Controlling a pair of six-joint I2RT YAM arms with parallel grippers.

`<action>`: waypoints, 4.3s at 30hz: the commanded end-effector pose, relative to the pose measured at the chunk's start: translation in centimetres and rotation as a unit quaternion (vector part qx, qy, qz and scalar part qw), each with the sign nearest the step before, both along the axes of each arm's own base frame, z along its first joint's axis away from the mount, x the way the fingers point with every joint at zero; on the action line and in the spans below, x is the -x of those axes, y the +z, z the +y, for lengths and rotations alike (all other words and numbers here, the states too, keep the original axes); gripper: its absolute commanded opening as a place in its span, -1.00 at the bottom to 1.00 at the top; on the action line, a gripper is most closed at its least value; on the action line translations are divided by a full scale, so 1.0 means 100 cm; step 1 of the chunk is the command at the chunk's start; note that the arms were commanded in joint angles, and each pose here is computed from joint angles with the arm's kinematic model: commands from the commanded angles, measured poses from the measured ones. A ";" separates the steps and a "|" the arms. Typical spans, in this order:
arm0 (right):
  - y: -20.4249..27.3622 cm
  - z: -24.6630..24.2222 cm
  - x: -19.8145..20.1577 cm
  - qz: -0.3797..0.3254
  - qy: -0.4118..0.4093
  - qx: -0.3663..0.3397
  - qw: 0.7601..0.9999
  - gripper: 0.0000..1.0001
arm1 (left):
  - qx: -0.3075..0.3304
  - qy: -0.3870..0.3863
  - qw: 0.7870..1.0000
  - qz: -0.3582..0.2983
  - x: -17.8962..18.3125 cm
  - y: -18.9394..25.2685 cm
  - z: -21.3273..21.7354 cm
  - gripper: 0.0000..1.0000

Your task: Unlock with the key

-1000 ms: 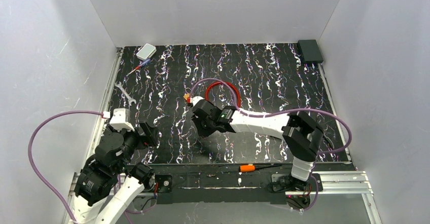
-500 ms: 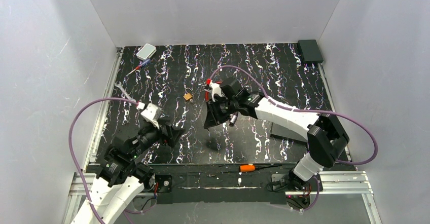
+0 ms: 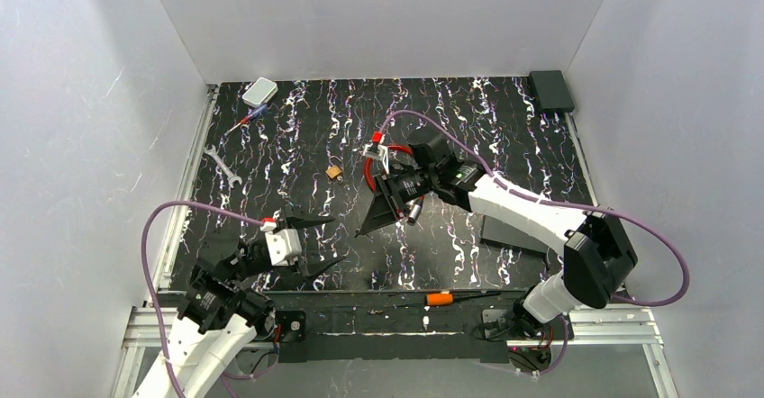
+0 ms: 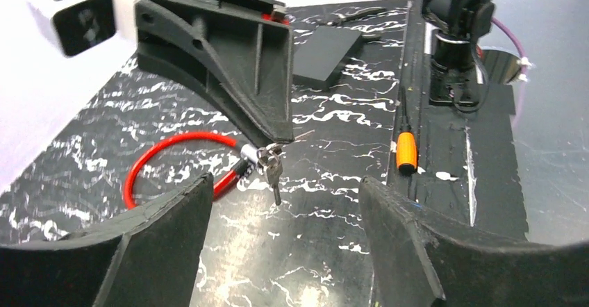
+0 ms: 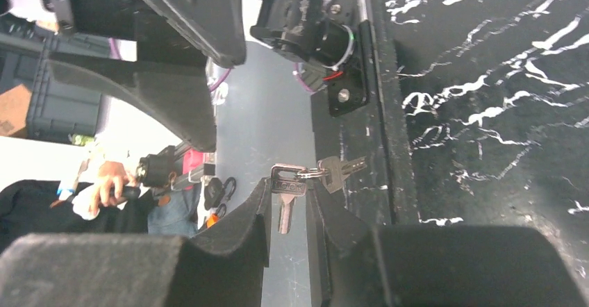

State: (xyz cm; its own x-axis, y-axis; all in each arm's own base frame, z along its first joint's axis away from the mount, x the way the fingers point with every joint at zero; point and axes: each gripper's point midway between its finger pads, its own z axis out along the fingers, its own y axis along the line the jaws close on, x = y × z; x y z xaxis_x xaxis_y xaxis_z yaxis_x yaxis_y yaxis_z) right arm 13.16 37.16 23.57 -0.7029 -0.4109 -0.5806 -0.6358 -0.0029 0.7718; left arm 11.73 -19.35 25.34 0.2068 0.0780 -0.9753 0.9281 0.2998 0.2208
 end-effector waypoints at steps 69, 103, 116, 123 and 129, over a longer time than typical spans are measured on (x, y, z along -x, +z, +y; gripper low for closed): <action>0.067 0.007 0.041 -0.027 0.098 -0.133 0.986 -0.97 | 0.022 -0.182 0.982 -0.040 0.018 0.007 -0.046 -0.34; 0.086 0.008 -0.021 -0.048 -0.056 -0.119 0.990 0.47 | 0.077 -0.115 0.990 0.002 0.012 0.021 -0.038 -1.00; 0.048 -0.057 -0.135 0.056 -0.350 -0.038 0.934 0.97 | 0.150 -0.070 0.982 0.096 0.018 0.043 -0.026 -1.00; 0.012 -0.082 -0.149 0.155 -0.342 -0.084 0.923 0.97 | 0.170 0.029 0.960 0.219 -0.002 0.037 -0.014 -1.00; -0.065 -0.137 -0.174 0.062 -0.508 0.191 0.838 0.95 | 0.129 0.176 0.917 0.334 -0.026 0.010 0.009 -1.00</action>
State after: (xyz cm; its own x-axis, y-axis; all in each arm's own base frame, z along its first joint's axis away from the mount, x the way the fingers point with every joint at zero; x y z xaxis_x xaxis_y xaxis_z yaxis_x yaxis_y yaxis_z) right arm 29.00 27.28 18.06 -0.9143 0.3003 -0.2718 -0.1108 0.4601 0.8809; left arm 12.67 -20.42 28.06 -0.2789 -0.2277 -0.9329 0.8493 0.3951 -0.3503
